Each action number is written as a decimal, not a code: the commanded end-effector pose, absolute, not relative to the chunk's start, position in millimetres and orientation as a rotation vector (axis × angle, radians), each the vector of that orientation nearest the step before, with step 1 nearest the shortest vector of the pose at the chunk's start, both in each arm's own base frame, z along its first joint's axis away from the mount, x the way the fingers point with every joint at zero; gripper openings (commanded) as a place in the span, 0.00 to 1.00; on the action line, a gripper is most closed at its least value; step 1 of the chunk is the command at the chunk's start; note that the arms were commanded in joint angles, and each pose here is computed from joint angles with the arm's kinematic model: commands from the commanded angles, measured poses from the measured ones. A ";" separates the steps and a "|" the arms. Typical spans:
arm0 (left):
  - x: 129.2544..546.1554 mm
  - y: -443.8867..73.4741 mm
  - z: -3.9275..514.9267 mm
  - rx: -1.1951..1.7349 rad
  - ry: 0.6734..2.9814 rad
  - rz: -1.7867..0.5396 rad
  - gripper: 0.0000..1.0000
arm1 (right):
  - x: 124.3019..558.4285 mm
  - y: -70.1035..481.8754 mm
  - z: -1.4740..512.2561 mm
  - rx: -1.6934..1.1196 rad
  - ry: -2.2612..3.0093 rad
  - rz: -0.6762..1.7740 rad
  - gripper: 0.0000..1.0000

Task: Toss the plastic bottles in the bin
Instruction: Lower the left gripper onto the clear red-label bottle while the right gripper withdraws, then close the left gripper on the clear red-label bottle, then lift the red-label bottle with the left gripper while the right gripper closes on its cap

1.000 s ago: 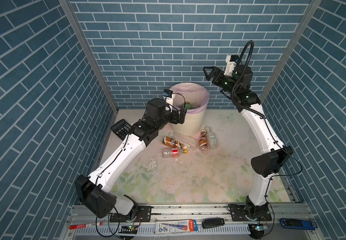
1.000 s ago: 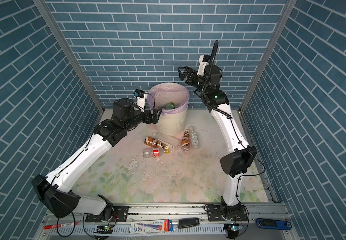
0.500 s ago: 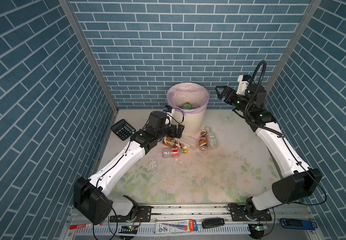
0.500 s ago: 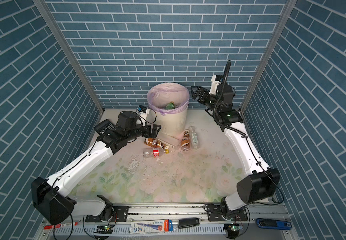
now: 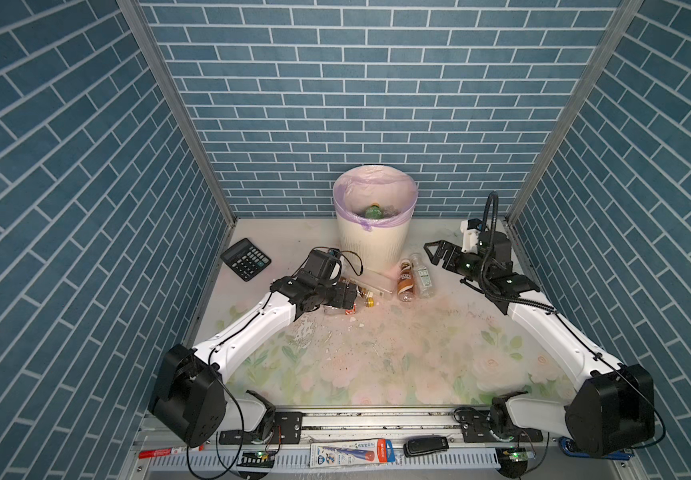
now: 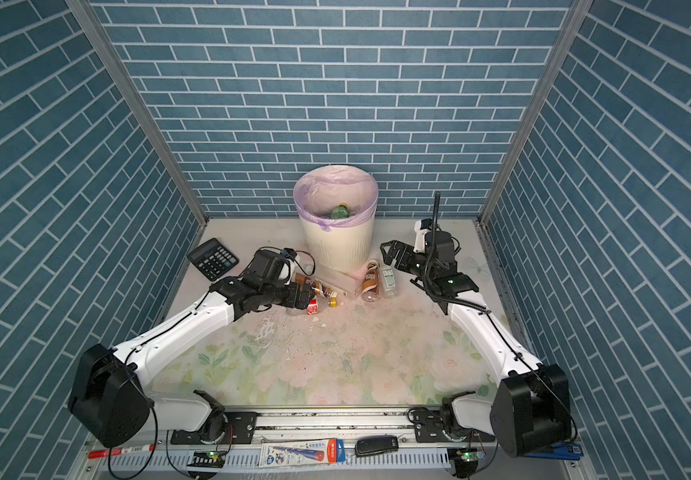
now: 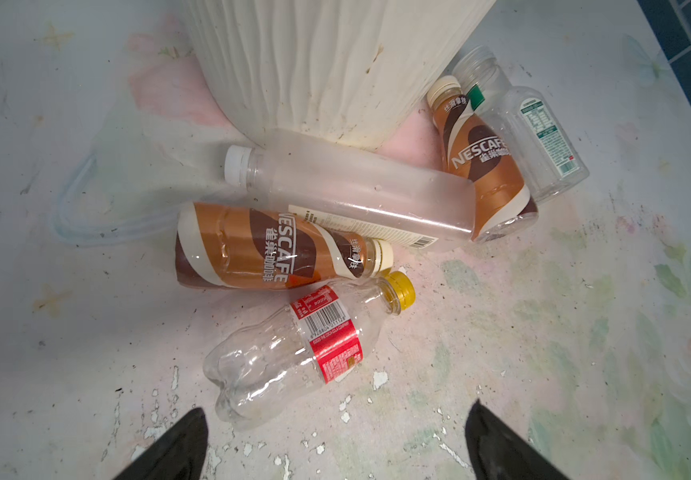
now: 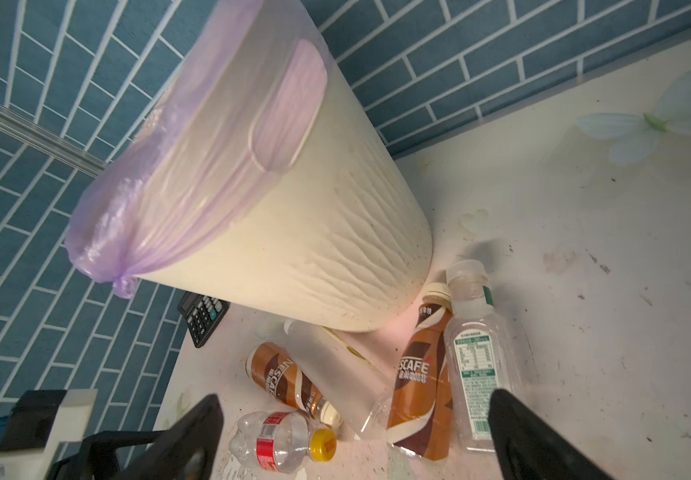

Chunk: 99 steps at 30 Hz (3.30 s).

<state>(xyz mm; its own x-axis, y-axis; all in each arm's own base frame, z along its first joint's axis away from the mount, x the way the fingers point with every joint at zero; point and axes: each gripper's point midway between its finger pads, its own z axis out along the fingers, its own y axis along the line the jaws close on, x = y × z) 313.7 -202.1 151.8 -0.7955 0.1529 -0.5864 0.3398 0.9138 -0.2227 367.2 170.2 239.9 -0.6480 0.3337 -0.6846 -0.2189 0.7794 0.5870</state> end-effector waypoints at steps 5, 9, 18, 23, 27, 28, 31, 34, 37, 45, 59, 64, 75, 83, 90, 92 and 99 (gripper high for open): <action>312.1 -192.6 105.3 0.331 2.637 -0.328 0.93 | 343.7 169.1 221.7 0.056 2.123 0.858 0.99; 314.9 -193.7 93.0 0.336 2.665 -0.301 0.90 | 341.4 169.3 219.3 0.048 2.129 0.856 0.99; 321.4 -203.8 82.1 0.423 2.674 -0.178 0.86 | 347.9 175.8 219.8 0.033 2.133 0.888 0.99; 325.6 -203.3 81.1 0.485 2.671 -0.091 0.85 | 348.8 175.9 219.9 0.036 2.134 0.889 0.99; 321.7 -207.3 77.4 0.516 2.682 -0.101 0.83 | 348.4 174.2 217.0 0.040 2.142 0.879 0.99; 319.9 -208.3 75.3 0.523 2.689 -0.103 0.82 | 348.4 173.5 216.0 0.043 2.146 0.876 0.99; 314.1 -212.7 71.1 0.550 2.695 -0.110 0.79 | 348.5 172.4 214.9 0.047 2.148 0.873 0.99; 307.8 -220.9 68.4 0.581 2.692 -0.136 0.76 | 349.7 172.3 215.0 0.052 2.149 0.875 0.99; 302.4 -229.0 66.5 0.617 2.693 -0.153 0.75 | 349.8 172.9 216.3 0.051 2.147 0.879 0.99; 289.9 -250.1 66.6 0.703 2.693 -0.218 0.70 | 346.2 168.5 217.0 0.058 2.144 0.867 0.99; 294.2 -279.1 94.7 0.870 2.596 -0.280 0.69 | 344.7 159.5 218.1 0.078 2.135 0.861 0.99; 303.1 -283.6 79.0 0.926 2.602 -0.230 0.72 | 343.4 157.0 217.9 0.084 2.133 0.857 0.99; 298.6 -285.2 52.2 0.974 2.645 -0.213 0.72 | 334.9 144.2 213.2 0.114 2.133 0.835 0.99; 279.6 -296.9 36.2 1.044 2.656 -0.227 0.70 | 335.6 144.0 211.9 0.125 2.134 0.847 0.99; 267.8 -302.8 23.2 1.080 2.674 -0.247 0.70 | 334.4 144.3 215.0 0.123 2.131 0.851 0.99; 266.1 -303.3 22.6 1.079 2.674 -0.247 0.69 | 333.8 144.3 215.4 0.123 2.133 0.852 0.99; 266.9 -304.9 33.6 1.043 2.638 -0.278 0.59 | 329.2 147.2 211.8 0.104 2.147 0.874 0.99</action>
